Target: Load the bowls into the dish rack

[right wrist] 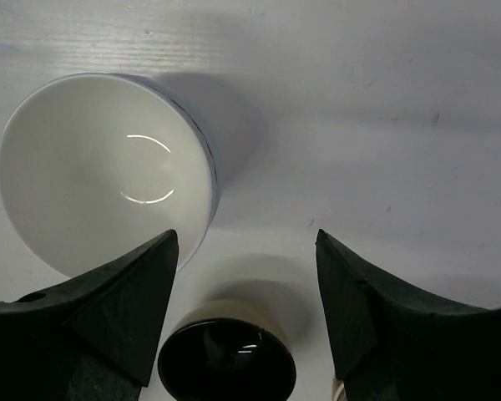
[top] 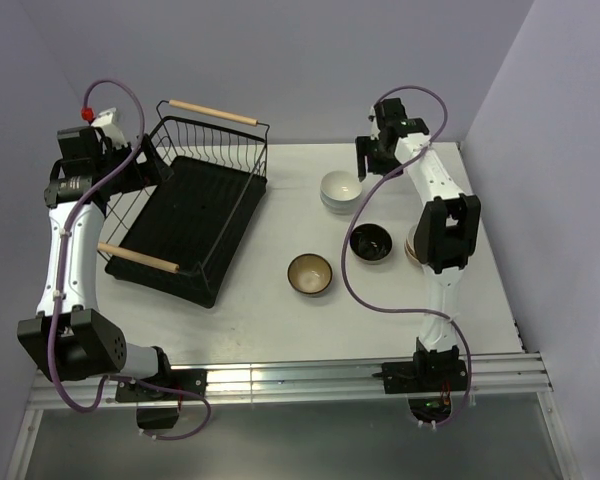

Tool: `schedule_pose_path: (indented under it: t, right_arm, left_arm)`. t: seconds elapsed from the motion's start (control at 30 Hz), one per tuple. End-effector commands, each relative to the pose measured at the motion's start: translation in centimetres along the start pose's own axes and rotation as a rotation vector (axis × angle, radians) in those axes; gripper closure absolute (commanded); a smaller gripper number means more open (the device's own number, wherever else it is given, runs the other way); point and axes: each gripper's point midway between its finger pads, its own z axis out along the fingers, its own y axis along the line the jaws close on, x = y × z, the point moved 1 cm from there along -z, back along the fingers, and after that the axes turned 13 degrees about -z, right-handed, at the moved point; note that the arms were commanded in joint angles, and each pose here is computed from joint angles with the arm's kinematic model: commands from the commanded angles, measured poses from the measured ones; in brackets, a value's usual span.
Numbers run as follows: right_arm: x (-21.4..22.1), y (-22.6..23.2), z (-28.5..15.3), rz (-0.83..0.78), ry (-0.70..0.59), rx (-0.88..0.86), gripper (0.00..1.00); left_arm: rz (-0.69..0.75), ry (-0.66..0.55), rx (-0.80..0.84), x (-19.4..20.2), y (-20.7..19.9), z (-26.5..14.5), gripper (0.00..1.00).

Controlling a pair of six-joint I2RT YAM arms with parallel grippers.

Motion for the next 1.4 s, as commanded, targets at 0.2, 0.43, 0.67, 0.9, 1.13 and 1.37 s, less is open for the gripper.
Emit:
schedule_pose_path:
  t: [0.2, 0.43, 0.67, 0.9, 1.13, 1.37]
  right_arm:
    - [-1.6, 1.6, 1.5, 0.008, -0.038, -0.02, 0.32]
    - [-0.7, 2.4, 3.1, -0.001, 0.0, -0.032, 0.44]
    - [-0.1, 3.3, 3.9, 0.0, 0.026, -0.066, 0.58]
    - [0.3, 3.3, 4.6, 0.003, 0.046, -0.064, 0.72]
    - [0.0, 3.4, 3.7, 0.011, 0.034, -0.069, 0.76]
    - [-0.8, 3.3, 2.5, 0.023, 0.012, -0.059, 0.49]
  left_arm:
    - [0.001, -0.027, 0.007, -0.1, -0.1, 0.3, 0.0]
    - [0.013, -0.026, 0.014, 0.0, 0.0, 0.6, 0.01]
    - [0.01, -0.003, 0.027, 0.7, 0.2, 1.2, 0.01]
    - [0.005, -0.002, 0.037, 0.6, 0.1, 1.5, 0.0]
    - [-0.005, 0.01, 0.028, 0.8, 0.4, 1.8, 0.0]
    - [-0.006, 0.014, 0.031, 1.0, 0.4, 1.9, 0.01]
